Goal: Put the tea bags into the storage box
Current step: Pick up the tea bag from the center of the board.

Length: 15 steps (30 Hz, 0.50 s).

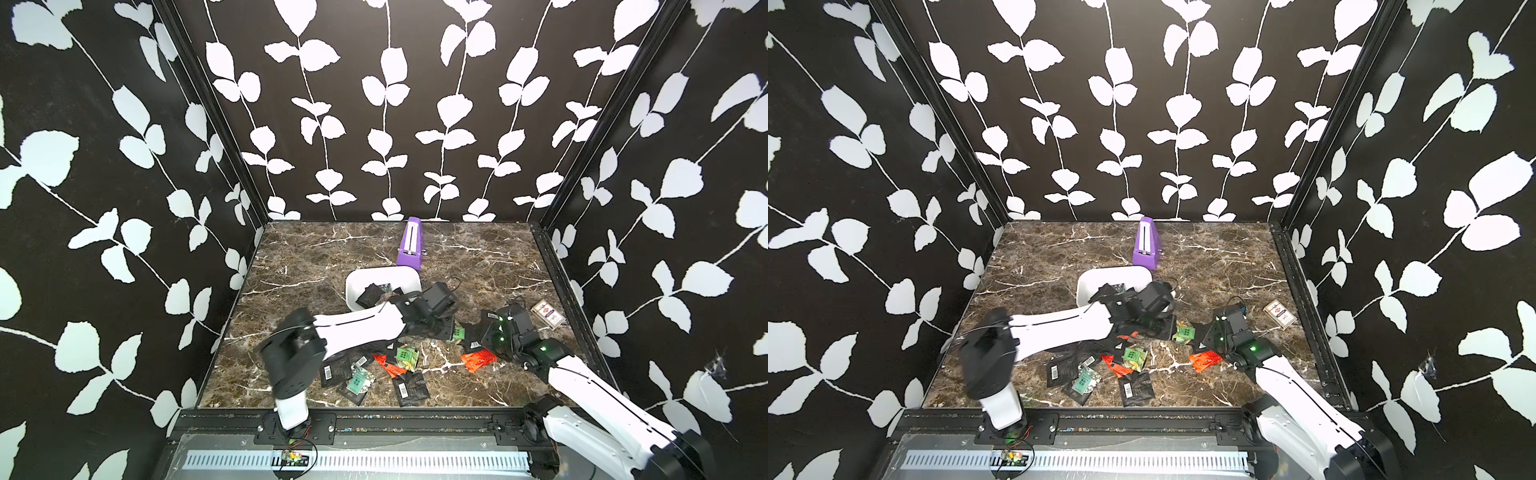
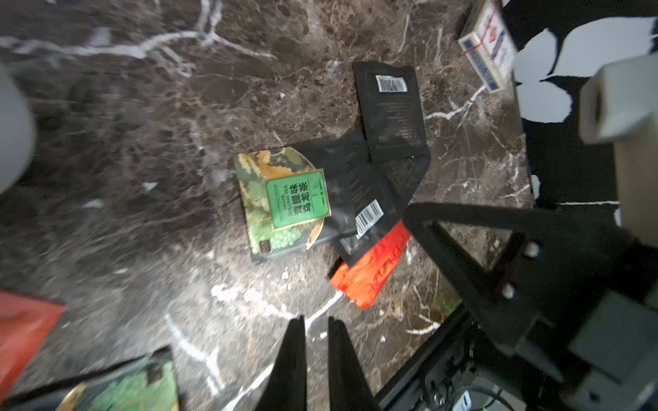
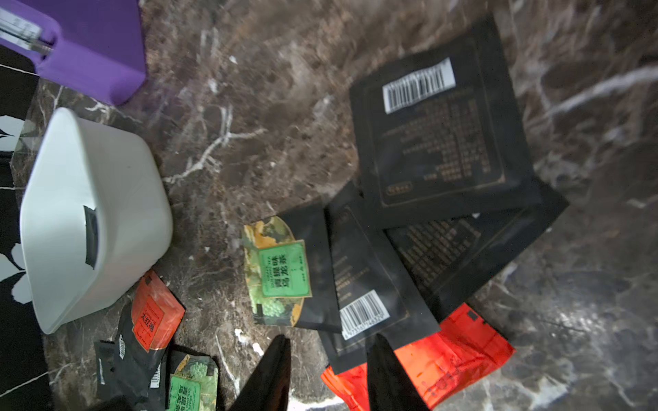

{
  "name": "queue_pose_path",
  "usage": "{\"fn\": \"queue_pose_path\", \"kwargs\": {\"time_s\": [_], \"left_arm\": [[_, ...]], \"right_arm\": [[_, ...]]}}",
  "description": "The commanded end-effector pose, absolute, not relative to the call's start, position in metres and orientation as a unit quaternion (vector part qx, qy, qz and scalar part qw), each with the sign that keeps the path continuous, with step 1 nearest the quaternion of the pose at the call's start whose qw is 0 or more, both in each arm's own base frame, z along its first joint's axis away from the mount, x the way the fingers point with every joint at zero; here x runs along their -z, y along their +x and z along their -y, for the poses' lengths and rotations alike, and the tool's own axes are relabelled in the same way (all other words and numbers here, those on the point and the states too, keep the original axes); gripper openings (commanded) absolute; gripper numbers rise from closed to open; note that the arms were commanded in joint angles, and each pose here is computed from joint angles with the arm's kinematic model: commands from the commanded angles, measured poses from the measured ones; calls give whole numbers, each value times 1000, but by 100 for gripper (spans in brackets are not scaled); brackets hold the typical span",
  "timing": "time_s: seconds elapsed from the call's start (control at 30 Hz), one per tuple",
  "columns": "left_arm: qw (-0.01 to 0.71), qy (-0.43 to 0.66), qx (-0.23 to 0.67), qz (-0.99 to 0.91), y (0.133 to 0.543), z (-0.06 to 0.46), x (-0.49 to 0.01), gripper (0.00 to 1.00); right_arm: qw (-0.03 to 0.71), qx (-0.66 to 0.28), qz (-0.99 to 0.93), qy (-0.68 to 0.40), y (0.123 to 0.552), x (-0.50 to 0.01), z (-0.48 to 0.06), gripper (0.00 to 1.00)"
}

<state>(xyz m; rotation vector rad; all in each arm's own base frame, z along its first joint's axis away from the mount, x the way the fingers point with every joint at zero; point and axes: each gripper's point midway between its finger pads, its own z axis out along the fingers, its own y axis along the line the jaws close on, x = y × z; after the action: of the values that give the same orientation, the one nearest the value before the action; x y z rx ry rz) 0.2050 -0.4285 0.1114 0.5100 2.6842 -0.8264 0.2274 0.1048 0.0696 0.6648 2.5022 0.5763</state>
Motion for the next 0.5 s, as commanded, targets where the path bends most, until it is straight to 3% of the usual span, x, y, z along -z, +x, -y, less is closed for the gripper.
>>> {"fn": "queue_pose_path", "kwargs": {"time_s": [0.0, 0.13, 0.47], "left_arm": [[134, 195, 294, -926, 207, 444, -109, 7], [119, 194, 277, -934, 213, 452, -84, 1], [124, 175, 259, -942, 240, 448, -66, 0]], "right_arm": [[241, -259, -902, 245, 236, -68, -117, 38], [235, -263, -903, 247, 239, -61, -117, 34], [228, -263, -902, 254, 248, -51, -114, 32]]}}
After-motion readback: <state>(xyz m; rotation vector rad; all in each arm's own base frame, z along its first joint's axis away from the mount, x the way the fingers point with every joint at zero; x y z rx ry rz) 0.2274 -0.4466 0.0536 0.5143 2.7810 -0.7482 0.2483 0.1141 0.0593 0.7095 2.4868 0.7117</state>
